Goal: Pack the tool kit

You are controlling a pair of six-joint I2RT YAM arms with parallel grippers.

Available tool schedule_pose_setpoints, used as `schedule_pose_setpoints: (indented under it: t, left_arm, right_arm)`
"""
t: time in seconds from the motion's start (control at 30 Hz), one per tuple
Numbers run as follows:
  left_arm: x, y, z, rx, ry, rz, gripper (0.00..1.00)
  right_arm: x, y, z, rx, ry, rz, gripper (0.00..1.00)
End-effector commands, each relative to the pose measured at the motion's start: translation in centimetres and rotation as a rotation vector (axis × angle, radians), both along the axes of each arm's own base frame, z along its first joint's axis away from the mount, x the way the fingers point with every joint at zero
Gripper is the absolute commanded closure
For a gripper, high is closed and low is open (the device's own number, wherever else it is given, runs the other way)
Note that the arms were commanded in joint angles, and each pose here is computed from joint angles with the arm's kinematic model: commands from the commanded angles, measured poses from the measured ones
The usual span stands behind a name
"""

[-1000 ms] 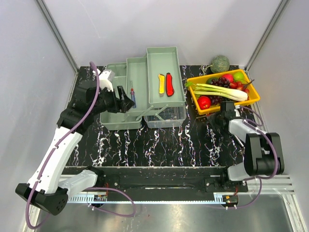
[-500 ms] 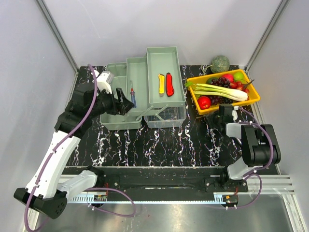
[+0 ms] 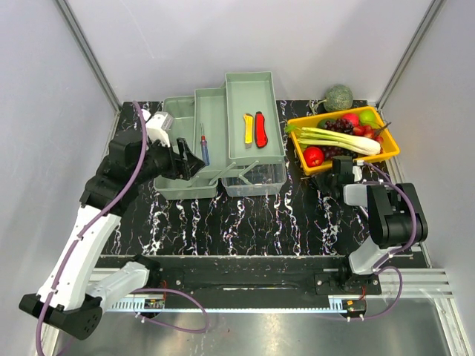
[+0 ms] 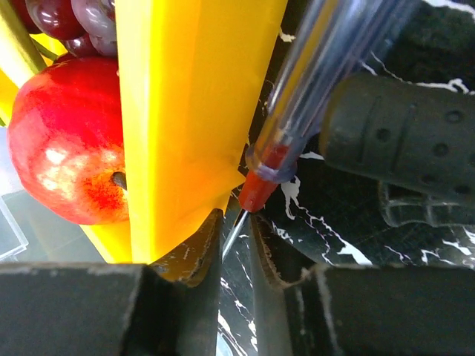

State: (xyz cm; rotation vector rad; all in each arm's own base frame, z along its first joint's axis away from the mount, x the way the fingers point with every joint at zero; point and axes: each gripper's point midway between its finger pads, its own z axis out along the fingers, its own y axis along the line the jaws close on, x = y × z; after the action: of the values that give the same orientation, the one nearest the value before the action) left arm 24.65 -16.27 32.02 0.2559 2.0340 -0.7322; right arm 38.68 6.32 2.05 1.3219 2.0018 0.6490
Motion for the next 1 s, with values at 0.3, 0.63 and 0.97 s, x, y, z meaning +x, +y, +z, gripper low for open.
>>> schedule_pose_setpoints:
  t: [0.3, 0.63, 0.97]
  left_arm:
    - [-1.4, 0.2, 3.4, -0.033, -0.091, -0.026, 0.26]
    - [-2.6, -0.4, 3.6, -0.079, -0.071, -0.064, 0.25]
    - [-4.6, -2.8, 4.5, -0.178, -0.078, -0.231, 0.2]
  right_arm:
    - [-1.2, -0.3, -0.7, -0.065, 0.071, -0.03, 1.0]
    - [-6.8, -0.9, 6.9, -0.093, -0.038, -0.008, 1.0]
    - [-12.1, 1.6, 24.9, -0.152, -0.448, 0.266, 1.0]
